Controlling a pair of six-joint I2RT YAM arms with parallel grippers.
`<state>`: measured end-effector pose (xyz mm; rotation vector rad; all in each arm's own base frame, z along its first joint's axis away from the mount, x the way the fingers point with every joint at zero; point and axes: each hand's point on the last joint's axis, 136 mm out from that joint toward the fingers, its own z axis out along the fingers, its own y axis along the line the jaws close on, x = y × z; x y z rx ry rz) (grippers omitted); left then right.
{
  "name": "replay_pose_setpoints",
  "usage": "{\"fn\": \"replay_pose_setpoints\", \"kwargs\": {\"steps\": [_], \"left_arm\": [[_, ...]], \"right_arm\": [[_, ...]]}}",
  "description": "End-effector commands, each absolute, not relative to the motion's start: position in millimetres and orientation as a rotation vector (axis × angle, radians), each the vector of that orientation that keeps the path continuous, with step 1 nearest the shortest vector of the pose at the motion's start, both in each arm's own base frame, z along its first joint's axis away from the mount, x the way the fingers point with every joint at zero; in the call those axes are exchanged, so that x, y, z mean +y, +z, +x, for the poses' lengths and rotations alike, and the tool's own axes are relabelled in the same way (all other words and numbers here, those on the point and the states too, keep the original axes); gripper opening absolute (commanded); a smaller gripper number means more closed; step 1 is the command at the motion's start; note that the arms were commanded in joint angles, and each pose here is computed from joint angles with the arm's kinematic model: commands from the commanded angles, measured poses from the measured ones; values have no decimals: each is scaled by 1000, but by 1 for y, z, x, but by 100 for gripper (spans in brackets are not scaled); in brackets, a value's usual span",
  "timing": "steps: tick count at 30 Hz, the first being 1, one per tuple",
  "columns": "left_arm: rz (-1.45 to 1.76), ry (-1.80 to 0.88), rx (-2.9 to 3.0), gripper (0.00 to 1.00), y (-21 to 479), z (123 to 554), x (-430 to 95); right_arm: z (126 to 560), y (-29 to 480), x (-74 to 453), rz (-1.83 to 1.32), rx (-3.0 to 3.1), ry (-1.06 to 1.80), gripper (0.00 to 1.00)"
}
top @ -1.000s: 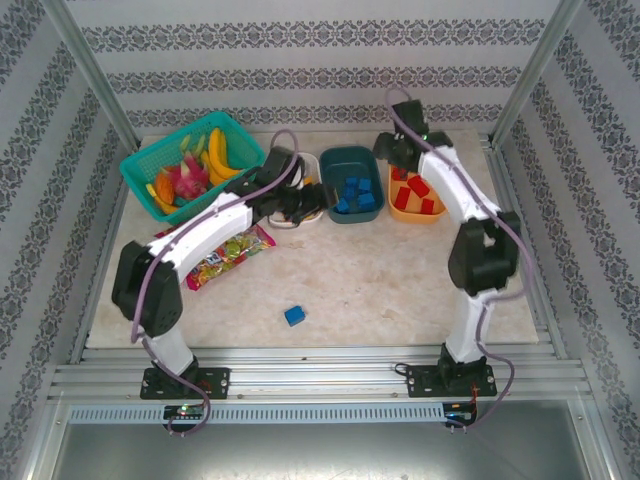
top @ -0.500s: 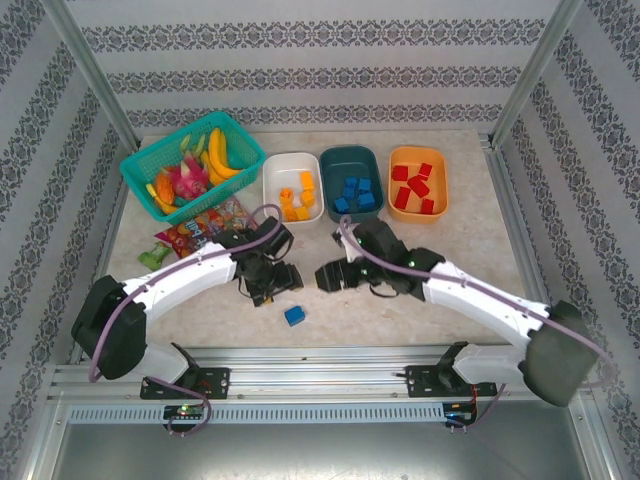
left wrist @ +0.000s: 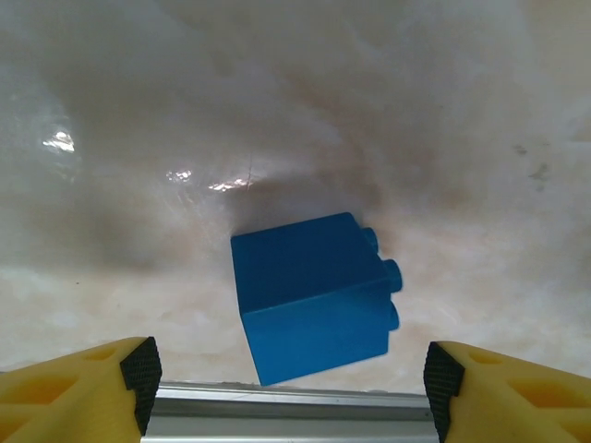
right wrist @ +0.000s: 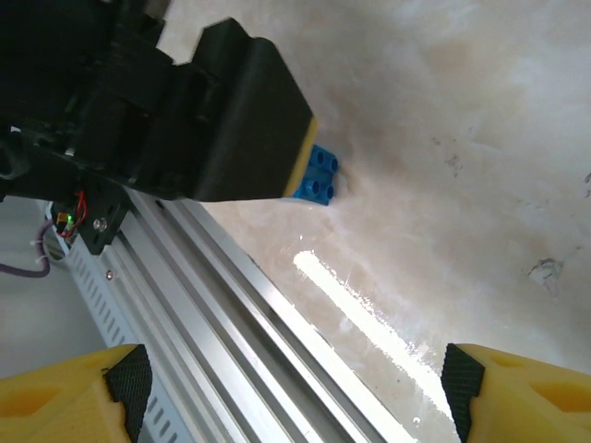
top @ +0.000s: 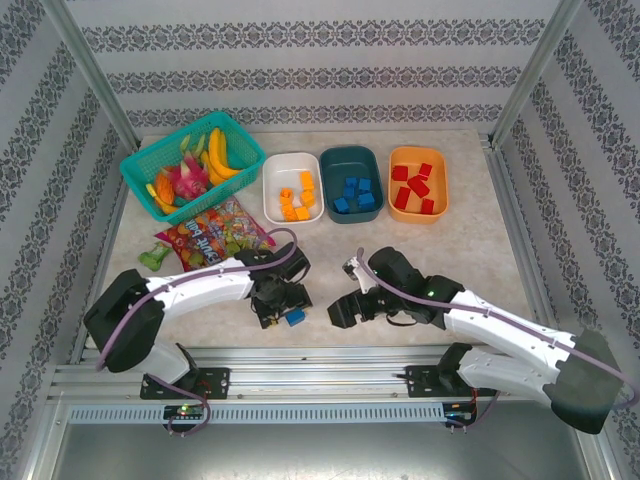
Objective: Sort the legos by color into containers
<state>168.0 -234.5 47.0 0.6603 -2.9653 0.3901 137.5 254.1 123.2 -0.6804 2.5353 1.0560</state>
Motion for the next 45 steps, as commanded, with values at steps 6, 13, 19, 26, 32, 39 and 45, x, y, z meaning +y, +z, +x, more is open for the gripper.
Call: {"fn": "replay_pose_setpoints", "kwargs": {"steps": [6, 13, 19, 26, 32, 39, 45], "left_arm": [[701, 345, -2993, 70, 36, 178, -253], [685, 286, -3022, 57, 31, 180, -249], [631, 251, -3076, 46, 41, 187, -247], [511, 314, -3191, 38, 84, 212, -260], [367, 468, -3283, 37, 133, 260, -295], [250, 661, -3332, 35, 166, 340, -339], [238, 770, -3378, 34, 174, 413, -361]], "right_arm": [[125, 121, 249, -718, 2528, 1085, 97], [130, 122, 250, -693, 2520, 1071, 98], [141, 132, 252, -664, 2468, 1066, 97], [184, 165, 245, -477, 2254, 1051, 96], [242, 215, 225, -261, 2016, 982, 98], [314, 255, 185, -35, 1916, 800, 97], [375, 266, 156, 144, 1900, 703, 98]]}}
